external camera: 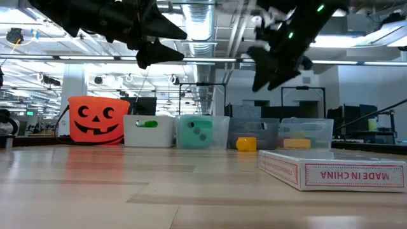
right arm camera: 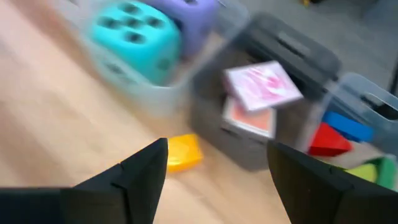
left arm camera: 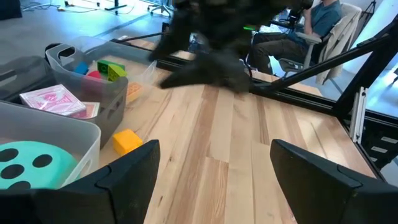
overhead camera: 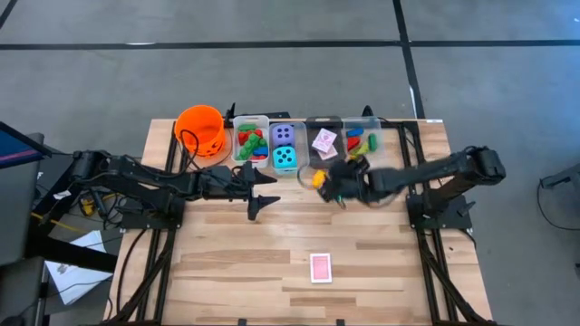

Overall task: Pick & Place Toys
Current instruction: Put the big yellow game piece into the white bin

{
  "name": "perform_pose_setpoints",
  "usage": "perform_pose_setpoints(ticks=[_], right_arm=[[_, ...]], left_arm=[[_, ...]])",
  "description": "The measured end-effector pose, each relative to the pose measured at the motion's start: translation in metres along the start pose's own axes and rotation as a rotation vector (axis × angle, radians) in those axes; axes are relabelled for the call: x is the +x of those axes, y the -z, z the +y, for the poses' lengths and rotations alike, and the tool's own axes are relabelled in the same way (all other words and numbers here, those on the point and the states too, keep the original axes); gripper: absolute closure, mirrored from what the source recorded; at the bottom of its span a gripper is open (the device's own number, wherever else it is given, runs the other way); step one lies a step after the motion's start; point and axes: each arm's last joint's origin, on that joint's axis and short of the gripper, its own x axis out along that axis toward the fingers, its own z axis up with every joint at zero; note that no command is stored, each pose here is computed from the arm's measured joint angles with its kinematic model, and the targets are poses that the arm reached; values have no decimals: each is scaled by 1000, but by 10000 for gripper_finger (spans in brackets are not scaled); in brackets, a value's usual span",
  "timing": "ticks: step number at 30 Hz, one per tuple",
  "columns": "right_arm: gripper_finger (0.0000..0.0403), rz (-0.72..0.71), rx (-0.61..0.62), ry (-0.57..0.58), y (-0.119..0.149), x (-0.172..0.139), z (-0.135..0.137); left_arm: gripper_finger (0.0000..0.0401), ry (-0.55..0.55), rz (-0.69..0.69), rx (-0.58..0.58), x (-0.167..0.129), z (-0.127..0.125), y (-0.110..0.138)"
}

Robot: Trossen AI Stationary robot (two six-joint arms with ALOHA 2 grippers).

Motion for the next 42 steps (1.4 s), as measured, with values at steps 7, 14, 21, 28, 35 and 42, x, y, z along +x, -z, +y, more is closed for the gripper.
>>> perform_pose_setpoints(ticks=[7, 14, 21, 28, 35, 42], right_arm=[[135, -141, 39, -70, 24, -44, 31], [135, -163, 55, -112, 33, -58, 39], [135, -175, 44, -85, 37, -53, 43], [135, -173, 45, -78, 36, -51, 43], [135, -173, 19, -75, 36, -51, 43], [135, -170, 6, -69, 37, -51, 43]], left_arm=[[103, 0, 0, -1, 0, 0, 0], [103, 28, 6, 3, -1, -7, 2], [103, 78, 31, 19, 1, -21, 10], [103, 74, 21, 109, 37, -29, 42], [103, -158, 17, 161, 83, -19, 62], [103, -270, 59, 200, 131, -21, 86]])
